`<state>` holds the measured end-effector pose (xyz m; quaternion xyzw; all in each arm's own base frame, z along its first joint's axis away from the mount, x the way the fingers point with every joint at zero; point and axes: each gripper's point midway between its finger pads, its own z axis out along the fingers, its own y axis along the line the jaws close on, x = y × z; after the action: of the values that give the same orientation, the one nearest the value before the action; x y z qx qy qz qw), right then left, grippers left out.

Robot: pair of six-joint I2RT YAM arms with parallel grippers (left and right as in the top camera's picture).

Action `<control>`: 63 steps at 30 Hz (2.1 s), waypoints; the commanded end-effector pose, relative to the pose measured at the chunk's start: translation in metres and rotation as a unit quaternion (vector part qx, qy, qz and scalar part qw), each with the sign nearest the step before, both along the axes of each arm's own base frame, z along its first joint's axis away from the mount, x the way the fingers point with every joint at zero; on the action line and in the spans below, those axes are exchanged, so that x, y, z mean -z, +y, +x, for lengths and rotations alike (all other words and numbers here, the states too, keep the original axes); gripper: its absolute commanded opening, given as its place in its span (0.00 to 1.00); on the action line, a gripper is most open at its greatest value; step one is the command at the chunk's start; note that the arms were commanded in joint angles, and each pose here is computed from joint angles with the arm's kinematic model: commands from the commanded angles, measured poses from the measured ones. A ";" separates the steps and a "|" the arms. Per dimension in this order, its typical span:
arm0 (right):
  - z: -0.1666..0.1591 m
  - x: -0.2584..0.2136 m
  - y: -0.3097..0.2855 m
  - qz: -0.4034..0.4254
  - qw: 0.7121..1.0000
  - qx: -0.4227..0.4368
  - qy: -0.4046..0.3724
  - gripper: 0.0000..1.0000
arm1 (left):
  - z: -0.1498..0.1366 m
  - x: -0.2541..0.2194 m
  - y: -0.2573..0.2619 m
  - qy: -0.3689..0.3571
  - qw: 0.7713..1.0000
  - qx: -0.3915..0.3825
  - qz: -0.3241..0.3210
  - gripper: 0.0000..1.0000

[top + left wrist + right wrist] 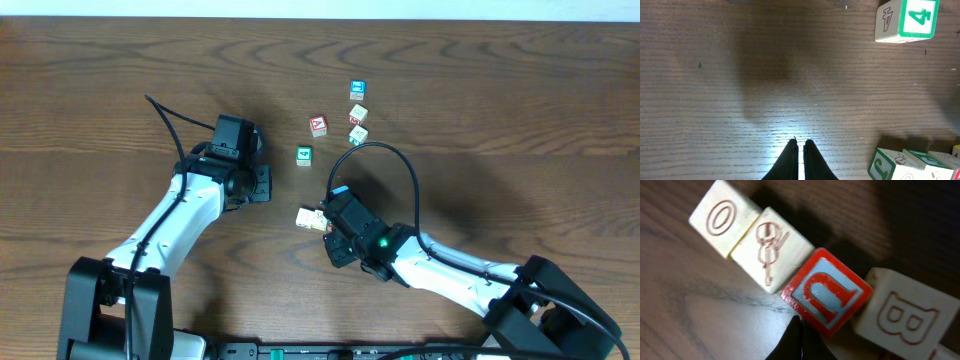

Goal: Lift 5 blocks

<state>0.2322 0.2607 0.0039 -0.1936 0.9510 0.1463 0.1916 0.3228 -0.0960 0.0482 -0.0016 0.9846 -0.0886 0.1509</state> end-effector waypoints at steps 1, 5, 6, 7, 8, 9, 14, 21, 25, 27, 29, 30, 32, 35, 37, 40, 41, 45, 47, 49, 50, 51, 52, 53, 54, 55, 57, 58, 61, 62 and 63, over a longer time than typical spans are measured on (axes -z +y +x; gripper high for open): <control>0.004 0.008 -0.011 -0.016 1.000 0.010 0.001 0.01 | 0.003 -0.001 0.001 -0.001 1.000 -0.007 0.002 0.07; 0.006 0.008 -0.012 -0.015 1.000 0.012 0.002 0.01 | 0.003 -0.001 0.001 -0.001 1.000 -0.007 0.002 0.07; 0.004 0.008 -0.010 -0.011 1.000 0.005 0.006 0.01 | 0.003 -0.001 0.001 -0.001 1.000 -0.007 0.002 0.08; 0.000 0.008 -0.006 -0.004 1.000 -0.008 0.012 0.01 | 0.003 -0.001 0.001 -0.001 1.000 -0.007 0.002 0.07; -0.005 0.008 -0.002 0.004 1.000 -0.021 0.021 0.01 | 0.003 -0.001 0.001 -0.001 1.000 -0.007 0.002 0.08; -0.010 0.008 0.001 0.011 0.999 -0.032 0.033 0.01 | 0.003 -0.001 0.001 -0.001 1.000 -0.007 0.002 0.08; -0.041 0.019 -0.007 -0.022 0.995 -0.049 0.081 0.01 | 0.003 -0.001 0.001 -0.001 1.000 -0.007 0.002 0.07; -0.062 0.030 -0.040 -0.100 0.988 0.015 0.120 0.01 | 0.003 -0.001 0.001 -0.001 1.000 -0.007 0.002 0.07; -0.058 0.031 -0.053 -0.125 0.984 0.052 0.111 0.01 | 0.003 -0.001 0.001 -0.001 1.000 -0.007 0.002 0.07; -0.055 0.031 -0.058 -0.132 0.983 0.070 0.104 0.01 | 0.003 -0.001 0.001 -0.001 1.000 -0.007 0.002 0.07; -0.051 0.031 -0.060 -0.135 0.983 0.084 0.096 0.01 | 0.003 -0.001 0.001 -0.001 1.000 -0.007 0.002 0.07; -0.050 0.031 -0.061 -0.137 0.982 0.092 0.093 0.01 | 0.003 -0.001 0.001 -0.001 1.000 -0.007 0.002 0.07; -0.047 0.030 -0.064 -0.139 0.981 0.101 0.090 0.01 | 0.003 -0.001 0.001 -0.001 1.000 -0.007 0.002 0.07; -0.041 0.030 -0.071 -0.143 0.978 0.125 0.085 0.01 | 0.003 -0.001 0.001 -0.001 1.000 -0.007 0.002 0.07; -0.037 0.030 -0.075 -0.143 0.976 0.140 0.082 0.01 | 0.003 -0.001 0.001 -0.001 1.000 -0.007 0.002 0.07; -0.030 0.030 -0.082 -0.142 0.974 0.158 0.083 0.01 | 0.003 -0.001 0.001 -0.001 1.000 -0.007 0.002 0.07; -0.027 0.030 -0.085 -0.141 0.973 0.165 0.084 0.01 | 0.003 -0.001 0.001 -0.001 1.000 -0.007 0.002 0.07; -0.018 0.029 -0.094 -0.137 0.969 0.188 0.086 0.01 | 0.003 -0.001 0.001 -0.001 1.000 -0.007 0.002 0.07; -0.015 0.029 -0.095 -0.134 0.969 0.192 0.084 0.01 | 0.003 -0.001 0.001 -0.001 1.000 -0.007 0.002 0.07; -0.012 0.029 -0.094 -0.129 0.970 0.190 0.080 0.01 | 0.003 -0.001 0.001 -0.001 1.000 -0.007 0.002 0.07; -0.010 0.028 -0.093 -0.127 0.971 0.189 0.077 0.01 | 0.003 -0.001 0.001 -0.001 1.000 -0.007 0.002 0.07; -0.009 0.028 -0.092 -0.125 0.972 0.186 0.075 0.01 | 0.003 -0.001 0.001 -0.001 1.000 -0.007 0.002 0.07; -0.008 0.028 -0.091 -0.123 0.972 0.185 0.074 0.01 | 0.003 -0.001 0.001 -0.001 1.000 -0.007 0.002 0.08; -0.008 0.028 -0.090 -0.122 0.973 0.184 0.073 0.01 | 0.003 -0.001 0.001 -0.001 1.000 -0.007 0.002 0.07; -0.008 0.028 -0.089 -0.120 0.973 0.183 0.074 0.01 | 0.003 -0.001 0.001 -0.001 1.000 -0.007 0.002 0.07; -0.008 0.028 -0.088 -0.119 0.973 0.181 0.075 0.01 | 0.003 -0.001 0.001 -0.001 1.000 -0.007 0.002 0.08; -0.008 0.028 -0.088 -0.119 0.973 0.181 0.075 0.01 | 0.002 -0.001 0.001 -0.001 1.000 -0.007 0.002 0.07; -0.008 0.028 -0.088 -0.118 0.974 0.182 0.074 0.01 | 0.002 -0.001 0.001 -0.001 1.000 -0.007 0.002 0.07; -0.006 0.027 -0.085 -0.113 0.976 0.172 0.071 0.01 | 0.002 -0.001 0.001 -0.001 1.000 -0.007 0.002 0.07; -0.007 0.027 -0.084 -0.112 0.977 0.167 0.073 0.01 | 0.002 -0.001 0.001 -0.001 1.000 -0.007 0.002 0.07; -0.008 0.028 -0.083 -0.112 0.978 0.161 0.076 0.01 | 0.002 -0.001 0.001 0.000 1.000 -0.008 0.002 0.07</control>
<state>0.2376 0.1898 -0.0047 -0.0319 0.9874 0.0407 0.1495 0.3227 -0.0959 0.0482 -0.0052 0.9846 -0.0889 0.1504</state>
